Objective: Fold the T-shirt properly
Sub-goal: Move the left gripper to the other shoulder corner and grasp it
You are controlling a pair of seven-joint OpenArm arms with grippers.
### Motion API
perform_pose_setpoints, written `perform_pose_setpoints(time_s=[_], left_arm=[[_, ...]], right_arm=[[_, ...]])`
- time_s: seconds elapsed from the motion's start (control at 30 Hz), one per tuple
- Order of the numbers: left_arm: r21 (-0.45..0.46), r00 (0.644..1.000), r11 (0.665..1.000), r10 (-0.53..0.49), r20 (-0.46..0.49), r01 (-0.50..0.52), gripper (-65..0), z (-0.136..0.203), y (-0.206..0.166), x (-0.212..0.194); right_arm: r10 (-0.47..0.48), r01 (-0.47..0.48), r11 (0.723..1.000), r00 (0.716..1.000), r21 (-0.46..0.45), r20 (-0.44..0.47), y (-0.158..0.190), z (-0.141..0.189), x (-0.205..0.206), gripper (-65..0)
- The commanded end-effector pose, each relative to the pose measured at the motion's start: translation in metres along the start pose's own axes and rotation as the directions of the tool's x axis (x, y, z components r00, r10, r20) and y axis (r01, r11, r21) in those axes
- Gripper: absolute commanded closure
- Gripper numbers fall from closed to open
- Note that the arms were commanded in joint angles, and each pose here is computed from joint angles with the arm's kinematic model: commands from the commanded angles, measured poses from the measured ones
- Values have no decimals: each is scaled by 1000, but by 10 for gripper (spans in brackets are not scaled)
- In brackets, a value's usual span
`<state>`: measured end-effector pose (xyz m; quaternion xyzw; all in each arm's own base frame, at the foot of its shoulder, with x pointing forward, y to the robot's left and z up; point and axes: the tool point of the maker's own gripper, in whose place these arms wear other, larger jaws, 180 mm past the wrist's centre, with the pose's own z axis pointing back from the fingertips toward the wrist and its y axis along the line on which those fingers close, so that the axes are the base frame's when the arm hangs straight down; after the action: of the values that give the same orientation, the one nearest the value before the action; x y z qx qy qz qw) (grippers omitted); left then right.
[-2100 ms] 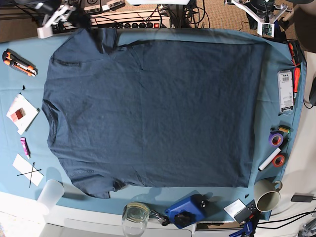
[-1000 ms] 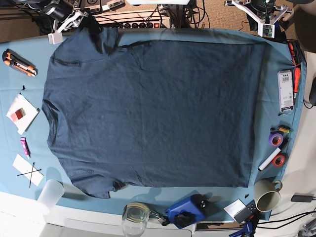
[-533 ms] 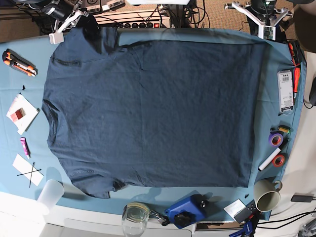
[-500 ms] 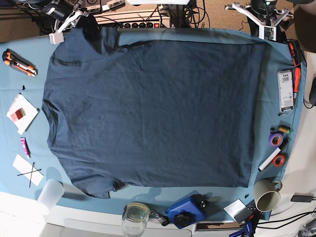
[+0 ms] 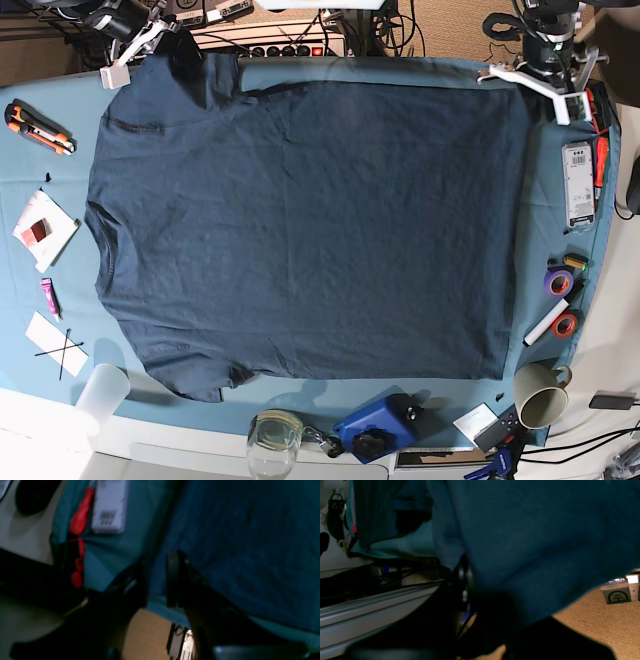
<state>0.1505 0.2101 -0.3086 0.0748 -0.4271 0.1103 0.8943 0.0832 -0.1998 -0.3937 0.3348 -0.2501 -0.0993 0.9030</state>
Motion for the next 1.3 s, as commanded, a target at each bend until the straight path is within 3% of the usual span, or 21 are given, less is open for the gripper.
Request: perform_pose_setpoints(time_s=[0.0, 0.1, 0.27, 0.5, 0.7, 0.97, 1.13, 1.27], left_arm=[[1, 999, 1000, -5, 41, 5, -125, 2, 0, 11], [-74, 999, 997, 19, 42, -16, -125, -3, -14, 12], [-163, 995, 985, 47, -84, -61, -125, -18, -19, -9], [-171, 992, 977, 118, -54, -125, -126, -14, 12, 3], [-269, 982, 950, 125, -143, -160, -126, -23, 8, -22], [-287, 961, 931, 160, -227, -223, -126, -49, 13, -45], [-357, 934, 892, 162, -319, -277, -126, -50, -1, -61], [-346, 922, 889, 177, -344, -300, -126, -51, 1, -71]], right_arm=[[17, -17, 1000, 1000, 8, 13, 2, 5, 5, 0], [17, -17, 1000, 1000, 8, 9, 2, 5, 4, 0], [19, -19, 1000, 1000, 4, 1, 2, 5, 3, 0], [28, -29, 999, 999, -15, -15, -2, 5, 0, 0], [28, -29, 999, 999, -15, -16, -2, 5, 0, 0], [28, -29, 999, 999, -15, -19, -2, 5, -1, 0], [27, -28, 999, 999, -16, -23, -2, 5, -2, 0], [27, -27, 1000, 999, -16, -22, -2, 5, -2, 0]])
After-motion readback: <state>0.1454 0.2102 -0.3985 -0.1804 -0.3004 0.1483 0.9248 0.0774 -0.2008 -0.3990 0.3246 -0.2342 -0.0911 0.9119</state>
